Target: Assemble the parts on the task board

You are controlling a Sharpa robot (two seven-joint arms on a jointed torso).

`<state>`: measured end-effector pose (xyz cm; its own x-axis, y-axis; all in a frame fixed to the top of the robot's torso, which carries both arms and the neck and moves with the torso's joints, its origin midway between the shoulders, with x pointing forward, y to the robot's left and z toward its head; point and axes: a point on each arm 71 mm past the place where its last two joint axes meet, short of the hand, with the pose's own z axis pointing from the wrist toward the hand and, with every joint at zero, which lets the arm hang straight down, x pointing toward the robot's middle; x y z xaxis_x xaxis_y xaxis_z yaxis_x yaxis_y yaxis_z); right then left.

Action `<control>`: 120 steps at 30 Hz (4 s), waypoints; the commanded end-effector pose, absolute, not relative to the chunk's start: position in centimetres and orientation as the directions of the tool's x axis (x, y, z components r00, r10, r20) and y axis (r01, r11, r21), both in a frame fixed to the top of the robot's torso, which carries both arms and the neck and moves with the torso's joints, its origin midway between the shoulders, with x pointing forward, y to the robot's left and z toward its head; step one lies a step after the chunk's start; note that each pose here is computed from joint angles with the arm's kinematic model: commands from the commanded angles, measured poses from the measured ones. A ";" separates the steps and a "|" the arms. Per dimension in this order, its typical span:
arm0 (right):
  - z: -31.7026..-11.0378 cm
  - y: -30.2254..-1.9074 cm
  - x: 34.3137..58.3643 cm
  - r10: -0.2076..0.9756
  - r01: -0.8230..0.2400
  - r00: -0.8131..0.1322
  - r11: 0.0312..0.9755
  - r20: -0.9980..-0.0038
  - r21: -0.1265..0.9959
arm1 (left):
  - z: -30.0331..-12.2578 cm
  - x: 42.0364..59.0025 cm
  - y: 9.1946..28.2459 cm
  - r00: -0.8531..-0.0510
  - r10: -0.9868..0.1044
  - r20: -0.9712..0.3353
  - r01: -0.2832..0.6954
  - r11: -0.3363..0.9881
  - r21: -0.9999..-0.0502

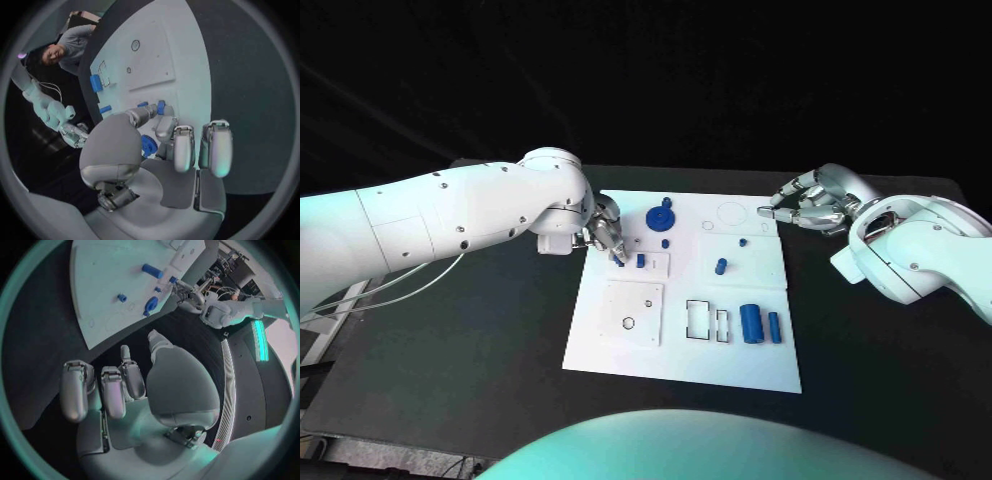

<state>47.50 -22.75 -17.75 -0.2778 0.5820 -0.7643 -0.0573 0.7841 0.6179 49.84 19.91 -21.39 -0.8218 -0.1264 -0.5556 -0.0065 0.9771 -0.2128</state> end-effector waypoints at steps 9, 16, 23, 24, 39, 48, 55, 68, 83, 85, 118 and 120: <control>-17.8 -22.7 47.5 0.570 -0.067 -0.287 0.790 -0.770 0.609 | -21.7 49.4 19.8 -0.848 -0.129 -0.515 -0.019 0.977 -0.213; -17.8 -22.6 47.5 0.569 -0.067 -0.287 0.790 -0.770 0.609 | -21.8 49.4 19.8 -0.848 -0.132 -0.513 -0.021 0.976 -0.215; -17.8 -22.6 47.5 0.569 -0.068 -0.287 0.790 -0.770 0.609 | -21.8 49.5 19.9 -0.846 -0.144 -0.514 -0.028 0.974 -0.226; -17.8 -22.6 47.5 0.569 -0.068 -0.287 0.790 -0.770 0.609 | -21.8 49.5 19.9 -0.846 -0.145 -0.513 -0.029 0.973 -0.228; -17.8 -22.6 47.5 0.569 -0.068 -0.288 0.790 -0.770 0.609 | -21.8 49.6 19.8 -0.865 -0.157 -0.477 -0.037 0.967 -0.250; -17.8 -22.5 47.5 0.568 -0.068 -0.289 0.790 -0.770 0.609 | -21.7 49.6 19.8 -0.882 -0.148 -0.448 -0.035 0.967 -0.252; -17.8 -22.5 47.5 0.568 -0.068 -0.289 0.791 -0.770 0.609 | -21.7 49.8 19.9 -0.890 -0.145 -0.432 -0.037 0.968 -0.249; -17.8 -22.6 47.5 0.568 -0.068 -0.288 0.791 -0.771 0.608 | -21.6 50.1 20.2 -0.894 -0.140 -0.425 -0.039 0.971 -0.238; -17.8 -22.5 47.5 0.567 -0.069 -0.288 0.791 -0.772 0.607 | -21.5 50.4 20.5 -0.896 -0.153 -0.417 -0.052 0.968 -0.244; -17.8 -22.5 47.5 0.567 -0.069 -0.289 0.791 -0.771 0.608 | -21.5 50.4 20.5 -0.898 -0.152 -0.413 -0.052 0.968 -0.244; -17.8 -22.4 47.5 0.567 -0.071 -0.290 0.791 -0.771 0.608 | -21.5 50.7 20.2 -0.889 -0.121 -0.441 -0.029 0.977 -0.210; -17.8 -22.4 47.5 0.566 -0.071 -0.290 0.791 -0.771 0.608 | -21.5 50.8 20.2 -0.884 -0.120 -0.453 -0.028 0.979 -0.204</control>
